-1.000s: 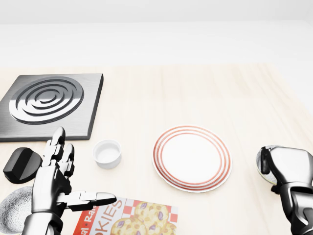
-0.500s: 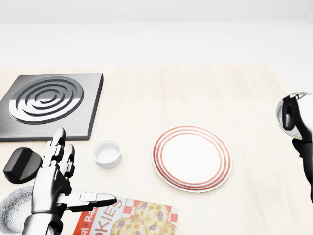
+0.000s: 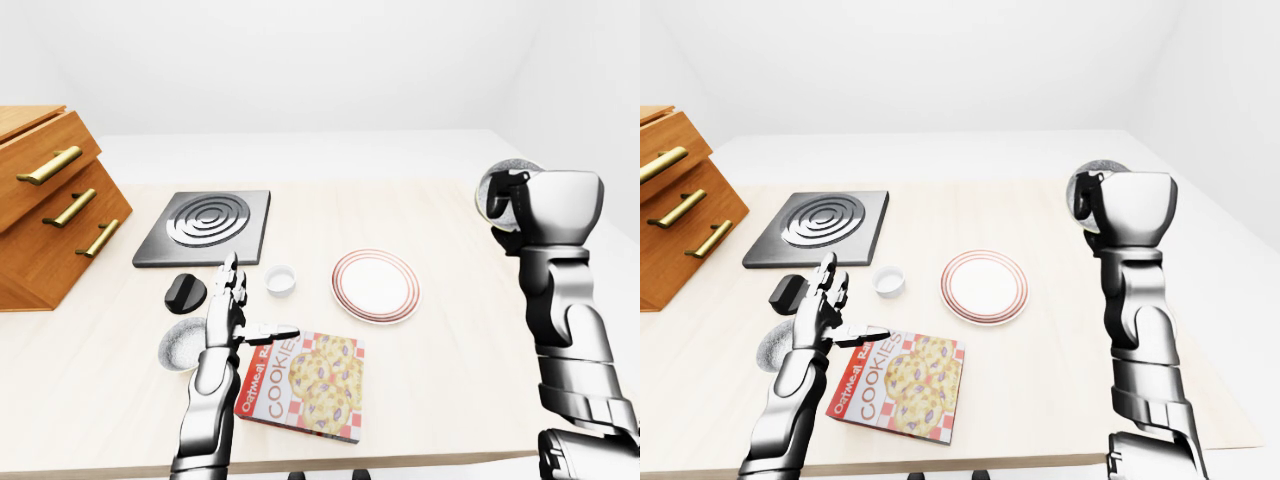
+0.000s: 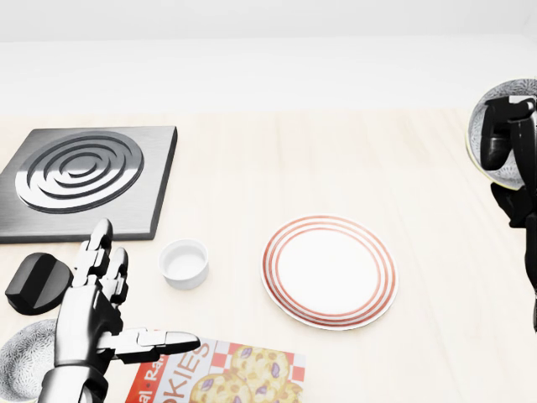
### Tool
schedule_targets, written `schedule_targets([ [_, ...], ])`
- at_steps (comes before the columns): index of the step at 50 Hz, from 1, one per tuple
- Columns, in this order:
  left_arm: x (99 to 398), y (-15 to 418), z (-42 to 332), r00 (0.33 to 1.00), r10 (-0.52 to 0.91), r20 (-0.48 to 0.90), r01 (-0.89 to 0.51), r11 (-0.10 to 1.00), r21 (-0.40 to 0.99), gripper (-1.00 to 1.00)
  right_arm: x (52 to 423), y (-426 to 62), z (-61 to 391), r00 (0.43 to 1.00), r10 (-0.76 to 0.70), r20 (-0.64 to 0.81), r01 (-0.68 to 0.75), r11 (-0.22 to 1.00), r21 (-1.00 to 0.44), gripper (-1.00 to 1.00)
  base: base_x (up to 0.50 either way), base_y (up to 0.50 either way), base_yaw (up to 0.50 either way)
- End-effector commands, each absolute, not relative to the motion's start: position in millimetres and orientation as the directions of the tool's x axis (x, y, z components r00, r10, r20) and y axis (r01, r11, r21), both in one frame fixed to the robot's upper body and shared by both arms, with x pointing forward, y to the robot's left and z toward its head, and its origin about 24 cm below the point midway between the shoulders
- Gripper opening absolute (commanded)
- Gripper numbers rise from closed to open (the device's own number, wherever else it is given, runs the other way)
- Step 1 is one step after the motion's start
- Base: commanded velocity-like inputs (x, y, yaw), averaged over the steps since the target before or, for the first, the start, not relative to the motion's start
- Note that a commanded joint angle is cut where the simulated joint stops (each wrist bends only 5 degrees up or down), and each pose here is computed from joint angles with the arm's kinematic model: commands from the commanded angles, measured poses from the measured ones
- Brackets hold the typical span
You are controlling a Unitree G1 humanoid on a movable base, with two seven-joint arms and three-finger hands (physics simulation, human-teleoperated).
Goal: Pick the akita bowl next to the plate and place it on the plate.
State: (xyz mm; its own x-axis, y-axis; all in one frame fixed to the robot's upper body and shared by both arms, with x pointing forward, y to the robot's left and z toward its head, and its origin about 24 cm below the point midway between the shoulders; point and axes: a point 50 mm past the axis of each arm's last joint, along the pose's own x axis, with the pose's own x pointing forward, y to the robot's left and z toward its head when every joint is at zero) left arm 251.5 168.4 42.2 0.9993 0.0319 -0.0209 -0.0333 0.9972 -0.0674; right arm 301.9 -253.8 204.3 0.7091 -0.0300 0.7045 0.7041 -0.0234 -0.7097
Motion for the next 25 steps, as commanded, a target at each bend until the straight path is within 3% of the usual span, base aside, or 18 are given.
schedule_targets([
  [1, 251.6, 168.7, 41.8, 0.999, 0.032, -0.021, -0.034, 0.997, -0.069, 1.00, 289.2, -231.9, 223.0, 0.709, 0.010, 0.706, 0.703, 0.083, -0.707, -1.00, 0.00, 0.00, 0.00],
  [6, 251.8, 168.8, 42.5, 0.999, 0.033, -0.021, -0.034, 0.997, -0.069, 1.00, 282.5, -210.3, 222.3, 0.757, 0.058, 0.650, 0.626, 0.220, -0.748, -1.00, 0.00, 0.00, 0.00],
  [25, 252.6, 169.2, 41.3, 0.999, 0.034, -0.020, -0.035, 0.997, -0.070, 1.00, 268.2, -156.2, 229.5, 0.761, 0.211, 0.613, 0.527, 0.351, -0.774, -1.00, 0.00, 0.00, 0.00],
])
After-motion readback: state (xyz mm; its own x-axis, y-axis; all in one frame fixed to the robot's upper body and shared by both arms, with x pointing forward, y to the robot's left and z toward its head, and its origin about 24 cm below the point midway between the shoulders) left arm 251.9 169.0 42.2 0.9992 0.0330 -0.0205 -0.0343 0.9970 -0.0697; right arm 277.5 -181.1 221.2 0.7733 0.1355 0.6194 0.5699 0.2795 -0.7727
